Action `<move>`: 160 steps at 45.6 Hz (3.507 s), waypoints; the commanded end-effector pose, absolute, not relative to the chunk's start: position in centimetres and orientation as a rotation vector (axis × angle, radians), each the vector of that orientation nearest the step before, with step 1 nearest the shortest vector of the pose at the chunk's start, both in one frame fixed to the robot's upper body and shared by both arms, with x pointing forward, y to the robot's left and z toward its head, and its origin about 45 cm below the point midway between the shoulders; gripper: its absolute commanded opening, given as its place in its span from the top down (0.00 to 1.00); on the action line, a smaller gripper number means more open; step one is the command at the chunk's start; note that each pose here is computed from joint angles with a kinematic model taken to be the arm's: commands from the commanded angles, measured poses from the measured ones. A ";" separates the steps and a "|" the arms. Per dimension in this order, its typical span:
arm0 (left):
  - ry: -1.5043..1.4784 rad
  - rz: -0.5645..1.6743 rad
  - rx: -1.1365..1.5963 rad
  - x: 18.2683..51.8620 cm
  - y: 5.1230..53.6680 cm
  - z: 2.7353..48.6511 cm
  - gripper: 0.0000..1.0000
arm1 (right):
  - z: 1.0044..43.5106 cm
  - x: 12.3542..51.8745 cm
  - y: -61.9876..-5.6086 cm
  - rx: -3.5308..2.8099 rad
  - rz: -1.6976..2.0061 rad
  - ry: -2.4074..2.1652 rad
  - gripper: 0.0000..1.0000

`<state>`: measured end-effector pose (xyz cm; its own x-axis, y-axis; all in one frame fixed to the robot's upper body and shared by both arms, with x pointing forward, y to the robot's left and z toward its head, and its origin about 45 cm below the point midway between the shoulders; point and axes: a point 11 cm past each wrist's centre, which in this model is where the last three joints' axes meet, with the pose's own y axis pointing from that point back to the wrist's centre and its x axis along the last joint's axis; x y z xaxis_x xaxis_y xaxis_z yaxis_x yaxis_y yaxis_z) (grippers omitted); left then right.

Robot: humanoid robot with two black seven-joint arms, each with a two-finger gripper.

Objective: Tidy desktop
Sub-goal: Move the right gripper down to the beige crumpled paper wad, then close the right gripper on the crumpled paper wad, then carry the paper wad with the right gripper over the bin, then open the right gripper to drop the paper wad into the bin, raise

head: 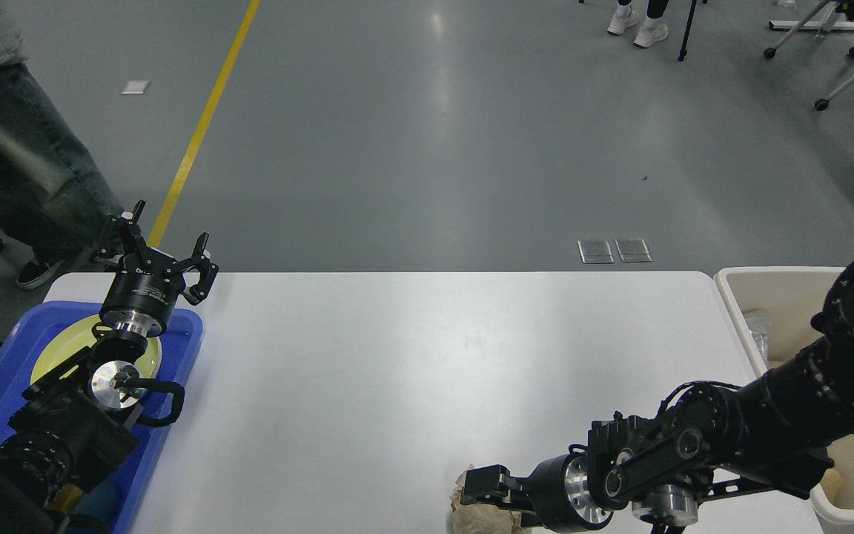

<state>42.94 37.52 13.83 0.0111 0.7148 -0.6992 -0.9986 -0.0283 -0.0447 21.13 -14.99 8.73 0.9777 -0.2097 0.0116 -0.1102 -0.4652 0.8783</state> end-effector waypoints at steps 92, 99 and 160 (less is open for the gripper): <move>0.564 1.493 -0.649 43.0 37.5 13.9 0.04 | 20.8 34.2 -31.1 1.803 0.188 -0.473 1.00; 0.565 1.494 -0.648 42.9 37.5 13.8 0.04 | 16.9 38.0 -43.2 1.500 0.258 -0.766 1.00; 0.564 1.493 -0.649 43.0 37.5 13.9 0.04 | 23.3 46.3 -41.1 1.605 0.362 -1.244 0.00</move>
<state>42.98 37.50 13.87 0.0116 0.7148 -0.6992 -0.9986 -0.0282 -0.0455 43.71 -44.49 18.63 0.4352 -0.5255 0.7311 -0.7980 0.1509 0.5834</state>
